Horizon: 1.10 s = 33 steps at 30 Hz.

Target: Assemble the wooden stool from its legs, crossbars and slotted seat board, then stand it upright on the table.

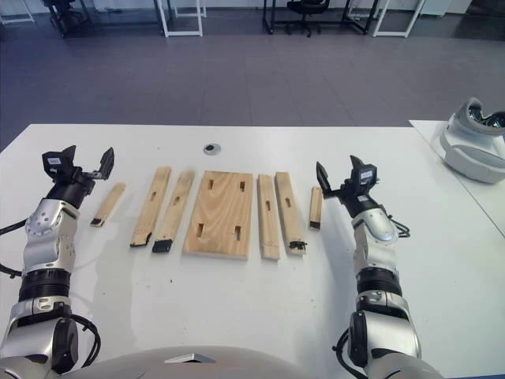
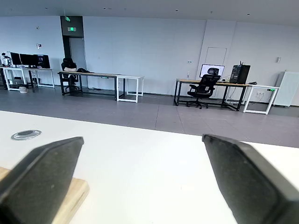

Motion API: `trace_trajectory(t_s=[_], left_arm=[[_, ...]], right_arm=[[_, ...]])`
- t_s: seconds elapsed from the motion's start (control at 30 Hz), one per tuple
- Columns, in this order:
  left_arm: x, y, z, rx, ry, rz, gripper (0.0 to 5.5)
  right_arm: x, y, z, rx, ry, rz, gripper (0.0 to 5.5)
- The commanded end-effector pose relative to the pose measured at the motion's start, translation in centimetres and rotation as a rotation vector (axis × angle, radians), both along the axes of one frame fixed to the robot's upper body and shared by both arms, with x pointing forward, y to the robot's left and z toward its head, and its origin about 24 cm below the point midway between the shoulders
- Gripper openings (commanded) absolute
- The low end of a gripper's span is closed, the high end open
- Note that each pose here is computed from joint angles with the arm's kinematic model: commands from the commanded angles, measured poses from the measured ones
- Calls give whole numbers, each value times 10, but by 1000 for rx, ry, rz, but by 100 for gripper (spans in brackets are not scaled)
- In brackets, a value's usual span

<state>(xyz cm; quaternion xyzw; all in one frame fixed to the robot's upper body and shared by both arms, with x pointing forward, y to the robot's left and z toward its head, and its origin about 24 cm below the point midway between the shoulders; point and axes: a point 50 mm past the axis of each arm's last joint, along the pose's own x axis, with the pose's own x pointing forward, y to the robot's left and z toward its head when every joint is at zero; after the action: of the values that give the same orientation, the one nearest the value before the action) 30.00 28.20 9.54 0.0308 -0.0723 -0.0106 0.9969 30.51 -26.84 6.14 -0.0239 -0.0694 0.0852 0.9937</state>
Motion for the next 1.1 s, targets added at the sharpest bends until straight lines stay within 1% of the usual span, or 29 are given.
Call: trace_trajectory(t_s=[0.03,0.13,0.3,0.43,0.5,0.6,0.63,0.7,0.73,0.77,0.83,0.87,0.9,0.97,1.0,1.03,1.1], left_arm=[[-7,9,-11,12,62,3,470],[-11,13,-20,2,112,0,470],[-21,19,-58,1,382,-18,470],[-30,21,-78,-7,538,-26,331],[-35,25,-85,-2,596,-11,246],[-43,29,-91,24,670,-8,139],[-46,30,-93,32,687,-9,127],[-51,32,-95,47,715,-6,128],[-41,26,-80,40,605,-38,128],[-26,11,-55,43,440,-111,128],[0,-29,-2,78,173,-269,128],[7,-47,17,92,93,-338,128],[16,-79,38,113,4,-450,128],[23,-133,67,163,-129,-635,128],[24,-154,79,192,-182,-700,128],[23,-166,88,208,-220,-739,128],[20,-179,101,223,-273,-787,128]], right_arm=[[-1,-1,-2,-9,11,-2,474],[-2,-1,-3,-8,16,-5,474],[-3,-2,-6,-11,30,-16,474],[-3,-2,-7,-14,38,-19,474],[-3,-2,-7,-16,41,-18,474],[-3,-2,-8,-17,44,-18,474],[-3,-2,-8,-18,45,-18,474],[-3,-2,-8,-17,45,-18,474],[0,1,-4,-15,39,4,474],[6,8,8,20,13,45,474],[23,34,49,182,-80,183,474],[28,48,66,266,-105,254,474],[32,73,86,400,-125,357,474],[29,120,118,627,-119,571,474],[23,143,128,712,-91,670,474],[17,159,133,754,-61,735,474],[11,174,133,798,-6,774,474]])
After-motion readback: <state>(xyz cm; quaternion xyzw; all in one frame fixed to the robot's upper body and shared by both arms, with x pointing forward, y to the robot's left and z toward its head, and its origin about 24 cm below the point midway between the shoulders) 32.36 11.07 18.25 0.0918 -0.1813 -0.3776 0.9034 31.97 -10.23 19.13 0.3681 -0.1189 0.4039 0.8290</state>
